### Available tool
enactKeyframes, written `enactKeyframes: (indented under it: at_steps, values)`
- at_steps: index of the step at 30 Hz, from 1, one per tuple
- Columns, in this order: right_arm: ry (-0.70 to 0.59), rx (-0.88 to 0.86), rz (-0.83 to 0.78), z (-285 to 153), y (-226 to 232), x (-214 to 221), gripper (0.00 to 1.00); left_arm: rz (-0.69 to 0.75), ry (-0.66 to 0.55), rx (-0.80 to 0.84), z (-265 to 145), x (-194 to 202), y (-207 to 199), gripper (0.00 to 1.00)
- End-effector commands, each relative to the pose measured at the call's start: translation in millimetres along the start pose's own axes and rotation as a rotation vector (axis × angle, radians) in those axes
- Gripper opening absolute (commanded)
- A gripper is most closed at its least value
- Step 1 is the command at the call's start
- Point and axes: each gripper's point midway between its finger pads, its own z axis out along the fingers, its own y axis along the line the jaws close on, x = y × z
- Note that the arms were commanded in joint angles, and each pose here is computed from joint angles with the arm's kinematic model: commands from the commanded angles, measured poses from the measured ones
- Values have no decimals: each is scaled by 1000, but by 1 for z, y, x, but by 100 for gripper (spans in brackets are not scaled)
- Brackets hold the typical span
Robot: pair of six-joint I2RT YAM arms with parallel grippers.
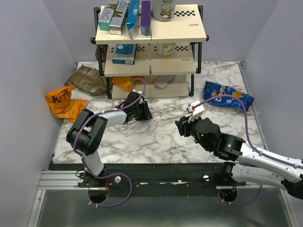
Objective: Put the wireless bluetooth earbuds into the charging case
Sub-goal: Place the charging case at the center of the board, then pick up the charging case at the center of the board.
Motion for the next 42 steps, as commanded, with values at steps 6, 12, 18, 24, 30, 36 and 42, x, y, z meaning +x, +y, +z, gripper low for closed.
enactKeyframes:
  at_steps: [6, 12, 18, 24, 30, 36, 42]
  values:
    - [-15, -5, 23, 1, 1, -2, 50, -6, 52, -38, -5, 12, 15, 53]
    - [-20, 0, 24, -1, 0, -3, 50, 5, 42, -85, -26, 5, 24, 56]
    - [-21, 9, 26, 0, -1, -4, 50, 18, -11, -159, -66, -8, 34, 57]
    - [-7, 90, 45, 8, -10, 4, 58, 71, -176, -212, -110, -24, 23, 69]
    - [16, 117, 87, 15, -8, 10, 82, -178, -394, -143, -126, -31, 12, 99]
    - [32, 139, 126, 16, -9, 7, 85, -283, -394, 10, -132, -29, -16, 99]
    - [21, 179, 159, 6, -19, -3, 88, -207, -370, 305, -141, -13, -55, 99]
